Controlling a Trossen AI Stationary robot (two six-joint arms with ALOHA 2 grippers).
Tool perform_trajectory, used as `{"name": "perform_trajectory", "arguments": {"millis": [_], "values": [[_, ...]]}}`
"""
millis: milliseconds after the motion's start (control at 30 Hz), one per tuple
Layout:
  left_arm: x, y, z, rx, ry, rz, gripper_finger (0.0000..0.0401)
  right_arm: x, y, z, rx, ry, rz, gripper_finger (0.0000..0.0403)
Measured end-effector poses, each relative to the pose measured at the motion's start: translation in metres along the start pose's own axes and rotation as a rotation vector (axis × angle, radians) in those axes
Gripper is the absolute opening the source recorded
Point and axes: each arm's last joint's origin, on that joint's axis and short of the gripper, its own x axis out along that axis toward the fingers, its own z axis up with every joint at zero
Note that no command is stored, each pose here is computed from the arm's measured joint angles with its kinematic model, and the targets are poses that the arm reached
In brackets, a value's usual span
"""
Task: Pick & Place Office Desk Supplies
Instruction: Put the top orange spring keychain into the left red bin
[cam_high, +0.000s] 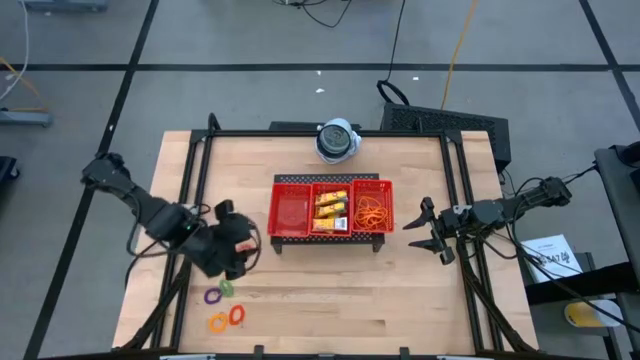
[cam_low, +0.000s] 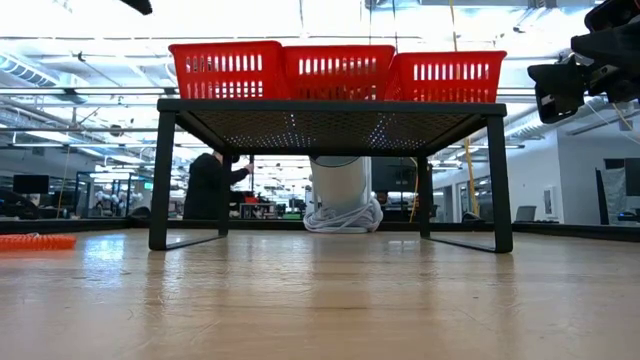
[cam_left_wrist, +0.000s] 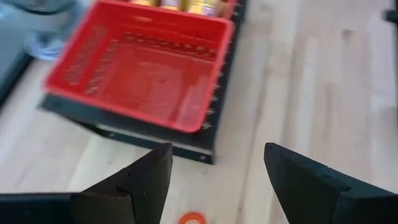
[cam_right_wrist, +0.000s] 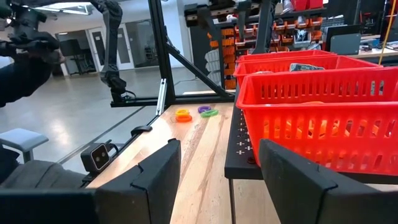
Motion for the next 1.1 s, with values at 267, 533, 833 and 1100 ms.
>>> {"name": "perform_trajectory", "arguments": {"millis": [267, 533, 833, 1100], "values": [[0.009, -0.003, -0.032, -0.216, -0.062, 0.161, 0.0264, 0.0, 0.0, 0.0, 0.0, 0.0, 0.0, 0.0206], [0.037, 0.009, -0.061, -0.296, 0.05, 0.257, 0.0264, 0.0, 0.0, 0.0, 0.0, 0.0, 0.0, 0.0206], [0.056, 0.027, -0.091, -0.436, 0.184, 0.33, 0.0264, 0.0, 0.0, 0.0, 0.0, 0.0, 0.0, 0.0206], [0.09, 0.035, -0.121, -0.549, 0.395, 0.271, 0.0264, 0.0, 0.0, 0.0, 0.0, 0.0, 0.0, 0.0206]]}}
